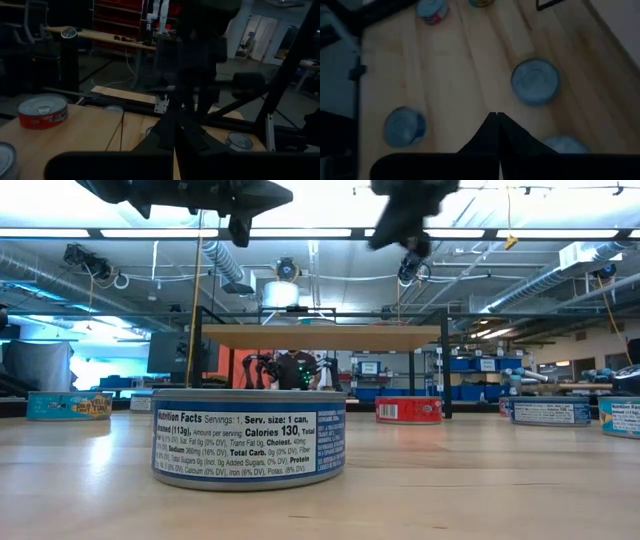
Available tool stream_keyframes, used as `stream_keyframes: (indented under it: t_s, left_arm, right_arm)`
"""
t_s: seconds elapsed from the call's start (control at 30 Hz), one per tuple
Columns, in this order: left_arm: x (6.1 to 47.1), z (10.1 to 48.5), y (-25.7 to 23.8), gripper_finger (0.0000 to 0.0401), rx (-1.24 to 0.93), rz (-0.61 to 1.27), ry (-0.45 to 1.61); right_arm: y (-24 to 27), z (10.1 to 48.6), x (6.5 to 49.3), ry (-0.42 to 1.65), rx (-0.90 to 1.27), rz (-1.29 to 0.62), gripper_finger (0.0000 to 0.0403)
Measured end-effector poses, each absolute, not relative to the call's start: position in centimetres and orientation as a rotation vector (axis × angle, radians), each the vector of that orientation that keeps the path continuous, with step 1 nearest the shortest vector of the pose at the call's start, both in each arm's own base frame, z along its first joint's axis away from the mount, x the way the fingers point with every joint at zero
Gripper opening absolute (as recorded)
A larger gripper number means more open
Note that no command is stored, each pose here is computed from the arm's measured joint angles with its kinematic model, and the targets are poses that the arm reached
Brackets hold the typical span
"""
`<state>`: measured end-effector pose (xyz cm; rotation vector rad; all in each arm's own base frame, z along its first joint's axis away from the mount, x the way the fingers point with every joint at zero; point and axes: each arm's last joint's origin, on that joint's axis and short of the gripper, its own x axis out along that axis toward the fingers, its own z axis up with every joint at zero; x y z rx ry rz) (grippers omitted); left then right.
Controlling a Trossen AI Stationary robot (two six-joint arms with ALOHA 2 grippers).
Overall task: Stack canned seafood by type on shelf
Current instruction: Put the blue tuna can on the shelf
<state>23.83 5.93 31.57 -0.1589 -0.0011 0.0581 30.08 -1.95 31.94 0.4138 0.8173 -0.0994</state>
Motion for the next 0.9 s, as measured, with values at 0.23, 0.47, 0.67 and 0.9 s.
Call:
stream_keyframes:
  t_s: [0.23, 0.47, 0.67, 0.9]
  left_arm:
    - [23.9, 31.5, 6.0, 0.0005, -0.163, 0.094, 0.003]
    - [24.1, 31.2, 6.3, 0.0005, -0.165, 0.148, 0.011]
    - [24.1, 31.1, 6.3, 0.0005, -0.164, 0.15, 0.015]
    - [24.1, 31.1, 6.2, 0.0005, -0.148, 0.14, 0.017]
  right_arm:
    - [0.2, 32.6, 22.5, 0.767, 0.509, -0.086, 0.0]
    - [2.1, 29.8, 17.9, 0.88, 0.607, -0.183, 0.0002]
    - [3.4, 26.3, 17.4, 0.971, 0.55, -0.339, 0.0016]
    - [3.7, 22.9, 18.3, 1.12, 0.36, -0.508, 0.0065]
